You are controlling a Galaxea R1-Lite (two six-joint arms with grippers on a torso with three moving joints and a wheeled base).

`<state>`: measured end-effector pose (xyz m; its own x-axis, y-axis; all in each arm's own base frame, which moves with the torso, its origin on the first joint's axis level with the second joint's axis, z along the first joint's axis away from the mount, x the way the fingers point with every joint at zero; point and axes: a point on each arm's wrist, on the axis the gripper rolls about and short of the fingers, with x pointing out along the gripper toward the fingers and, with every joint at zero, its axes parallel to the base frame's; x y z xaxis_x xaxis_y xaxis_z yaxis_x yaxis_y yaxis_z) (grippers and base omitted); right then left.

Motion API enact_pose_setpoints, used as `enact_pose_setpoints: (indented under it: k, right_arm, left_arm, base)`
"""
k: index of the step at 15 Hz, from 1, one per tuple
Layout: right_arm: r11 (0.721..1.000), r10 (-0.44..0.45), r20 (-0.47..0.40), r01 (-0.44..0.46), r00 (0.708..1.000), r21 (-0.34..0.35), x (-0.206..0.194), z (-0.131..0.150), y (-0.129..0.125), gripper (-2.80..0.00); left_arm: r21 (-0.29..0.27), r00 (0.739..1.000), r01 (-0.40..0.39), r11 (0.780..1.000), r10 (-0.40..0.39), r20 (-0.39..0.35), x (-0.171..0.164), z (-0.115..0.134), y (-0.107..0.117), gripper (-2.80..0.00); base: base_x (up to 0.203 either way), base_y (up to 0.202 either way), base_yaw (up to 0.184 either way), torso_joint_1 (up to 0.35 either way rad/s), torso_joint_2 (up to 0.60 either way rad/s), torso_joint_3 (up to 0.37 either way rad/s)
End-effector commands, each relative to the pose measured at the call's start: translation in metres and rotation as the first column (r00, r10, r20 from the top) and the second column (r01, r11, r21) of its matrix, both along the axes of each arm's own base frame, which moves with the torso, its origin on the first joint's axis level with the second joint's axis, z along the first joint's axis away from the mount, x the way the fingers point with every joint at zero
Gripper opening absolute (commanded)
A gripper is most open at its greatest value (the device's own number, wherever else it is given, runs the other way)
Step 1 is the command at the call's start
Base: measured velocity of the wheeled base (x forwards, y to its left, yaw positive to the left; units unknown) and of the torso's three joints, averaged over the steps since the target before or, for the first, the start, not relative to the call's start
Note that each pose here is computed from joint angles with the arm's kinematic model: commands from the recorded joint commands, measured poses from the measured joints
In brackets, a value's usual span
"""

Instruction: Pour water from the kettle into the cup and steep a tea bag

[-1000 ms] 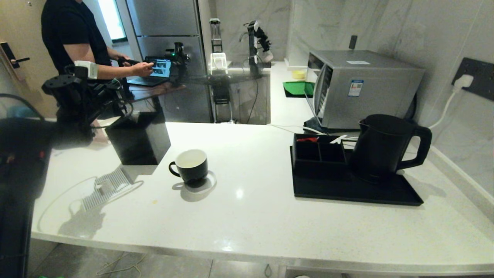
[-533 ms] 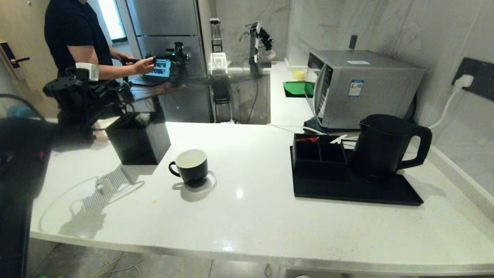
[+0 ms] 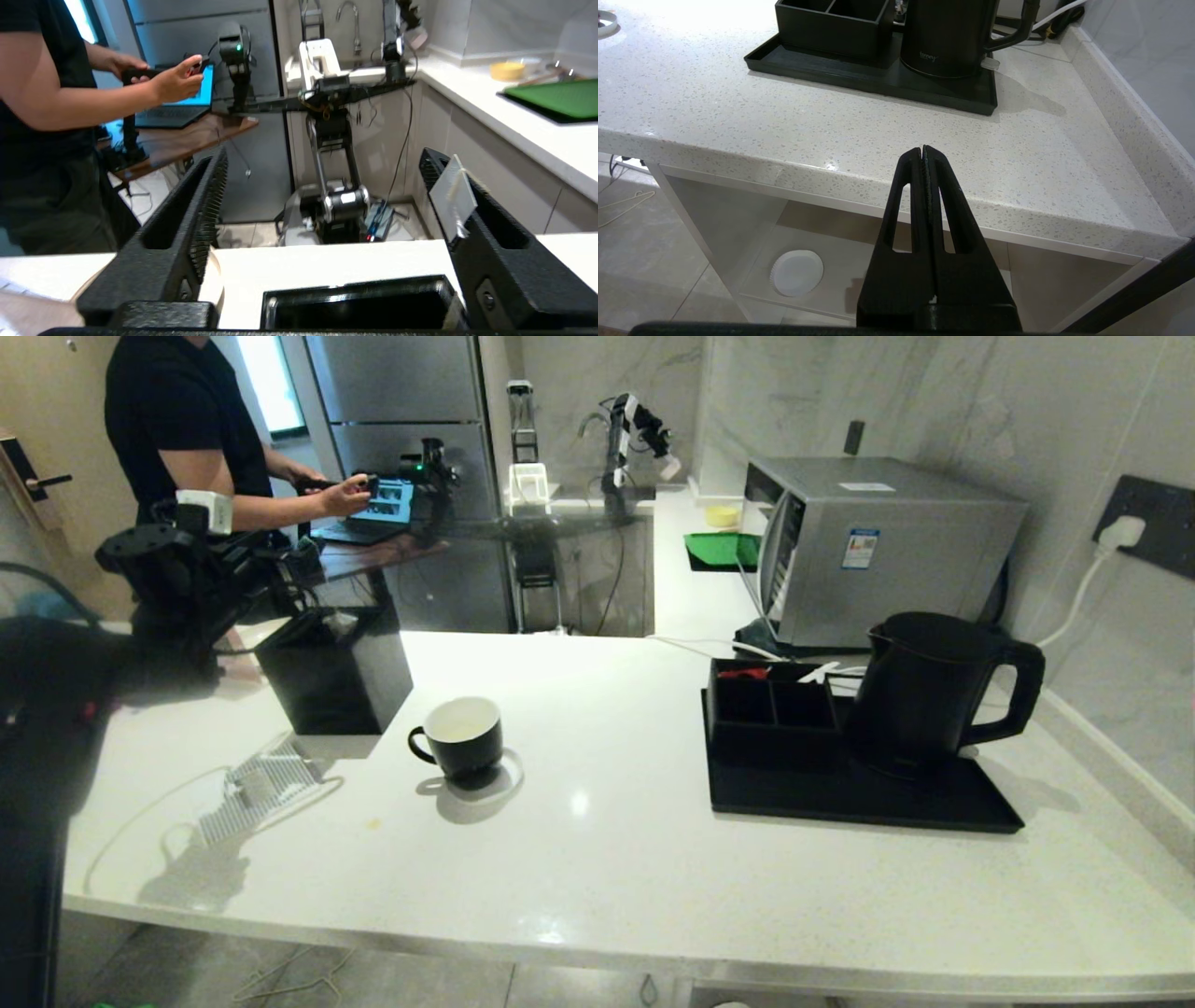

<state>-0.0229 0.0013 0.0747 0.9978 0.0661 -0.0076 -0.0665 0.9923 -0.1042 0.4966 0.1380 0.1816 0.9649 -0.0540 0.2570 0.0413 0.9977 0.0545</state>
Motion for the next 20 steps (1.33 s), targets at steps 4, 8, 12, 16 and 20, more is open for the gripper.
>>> enact_pose_setpoints:
  k: [4, 8, 12, 16, 20]
  right_arm:
    - [1.0, 0.0, 0.0, 0.0, 1.0, -0.001, 0.0, 0.0, 0.0, -2.8]
    - [1.0, 0.0, 0.0, 0.0, 1.0, 0.0, 0.0, 0.0, 0.0, -2.8]
    - [1.0, 0.0, 0.0, 0.0, 1.0, 0.0, 0.0, 0.0, 0.0, -2.8]
    - [1.0, 0.001, 0.0, -0.001, 1.0, 0.001, 0.0, 0.0, 0.0, -2.8]
    - [1.0, 0.0, 0.0, 0.0, 1.0, 0.001, 0.0, 0.0, 0.0, -2.8]
  left_arm:
    - [0.021, 0.999, -0.014, 1.0, 0.015, -0.041, -0.0104, 0.0029, 0.0024, 0.0]
    - [-0.063, 0.997, -0.068, 0.996, 0.066, -0.035, -0.0106, 0.0033, 0.0018, 0.0]
    - [-0.084, 0.995, -0.096, 0.992, 0.092, -0.041, -0.0109, 0.0017, 0.0032, 0.0]
    - [-0.089, 0.994, -0.104, 0.991, 0.101, -0.035, -0.0114, 0.0034, 0.0041, 0.0]
    - [-0.142, 0.995, -0.092, 0.986, 0.097, 0.027, -0.0105, 0.0067, 0.0012, 0.0]
  base:
    - [0.0, 0.0, 0.0, 0.0, 0.0, 0.0]
    - [0.0, 0.0, 0.0, 0.0, 0.0, 0.0]
    - [0.0, 0.0, 0.0, 0.0, 0.0, 0.0]
    - [0.0, 0.0, 0.0, 0.0, 0.0, 0.0]
    - [0.0, 0.0, 0.0, 0.0, 0.0, 0.0]
